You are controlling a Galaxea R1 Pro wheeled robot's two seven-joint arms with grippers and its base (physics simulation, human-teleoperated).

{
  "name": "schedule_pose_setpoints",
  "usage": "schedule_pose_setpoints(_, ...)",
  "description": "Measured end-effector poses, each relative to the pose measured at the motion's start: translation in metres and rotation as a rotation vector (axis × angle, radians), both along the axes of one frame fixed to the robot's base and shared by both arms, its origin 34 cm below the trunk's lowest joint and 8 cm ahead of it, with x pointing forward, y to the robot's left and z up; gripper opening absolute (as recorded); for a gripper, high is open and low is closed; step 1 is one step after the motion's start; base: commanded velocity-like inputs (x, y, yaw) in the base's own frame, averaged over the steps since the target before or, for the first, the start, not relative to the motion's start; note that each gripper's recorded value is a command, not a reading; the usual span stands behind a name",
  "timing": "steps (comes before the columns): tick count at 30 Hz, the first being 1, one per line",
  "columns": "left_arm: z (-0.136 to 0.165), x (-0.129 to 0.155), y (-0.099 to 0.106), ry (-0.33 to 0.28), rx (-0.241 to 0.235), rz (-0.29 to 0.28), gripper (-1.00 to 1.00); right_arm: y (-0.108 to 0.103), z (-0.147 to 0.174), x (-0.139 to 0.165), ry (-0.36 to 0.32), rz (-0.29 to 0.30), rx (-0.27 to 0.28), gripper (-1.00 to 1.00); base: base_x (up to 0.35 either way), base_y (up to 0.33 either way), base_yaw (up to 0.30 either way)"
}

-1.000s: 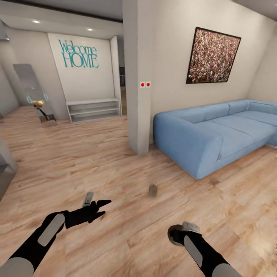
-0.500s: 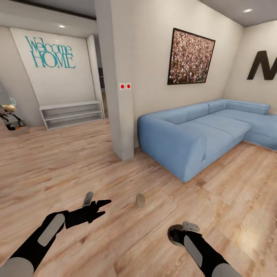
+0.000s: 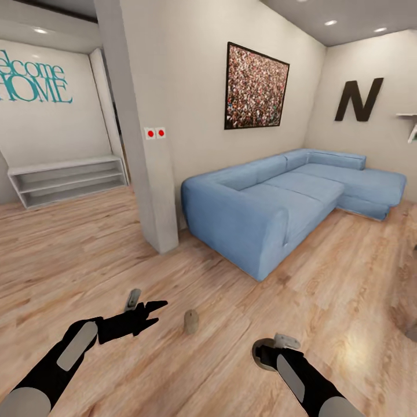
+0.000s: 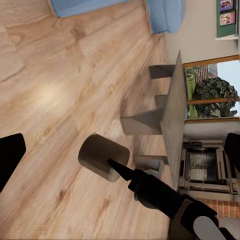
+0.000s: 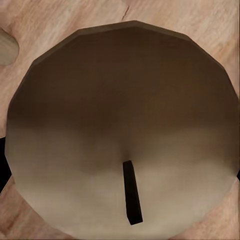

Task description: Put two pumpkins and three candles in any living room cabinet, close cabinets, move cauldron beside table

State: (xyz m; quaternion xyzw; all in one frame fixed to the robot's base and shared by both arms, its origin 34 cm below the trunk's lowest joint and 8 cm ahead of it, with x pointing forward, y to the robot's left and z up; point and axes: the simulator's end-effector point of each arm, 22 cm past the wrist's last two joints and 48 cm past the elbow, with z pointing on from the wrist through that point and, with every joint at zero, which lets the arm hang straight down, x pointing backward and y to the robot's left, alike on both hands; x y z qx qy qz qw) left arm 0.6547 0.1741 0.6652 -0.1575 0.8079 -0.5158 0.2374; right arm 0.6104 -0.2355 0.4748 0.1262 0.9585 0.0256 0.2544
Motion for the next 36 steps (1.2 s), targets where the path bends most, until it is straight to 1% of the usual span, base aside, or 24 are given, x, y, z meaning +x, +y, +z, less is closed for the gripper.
schedule_pose_setpoints(11,0.0025,0.0002,0.0001,-0.005,0.0,0.0,1.0,0.0,0.0023,0.0011,-0.005,0.0,0.0,-1.0,0.341,0.0,-0.254)
schedule_pose_setpoints(27,0.0027,0.0002,0.0001,-0.005,0.0,0.0,1.0,-0.0002,0.0028,0.0017,-0.006,-0.001,-0.001,-1.0,0.341,0.0,-0.019)
schedule_pose_setpoints(33,0.0029,0.0003,0.0,-0.005,-0.001,0.0,1.0,0.0,0.0026,0.0014,-0.005,0.0,0.0,-1.0,0.338,0.055,-0.198)
schedule_pose_setpoints(36,0.0028,0.0004,0.0,-0.005,-0.001,0.0,1.0,0.0,0.0025,0.0015,-0.005,0.0,0.0,-1.0,0.205,0.06,-0.266)
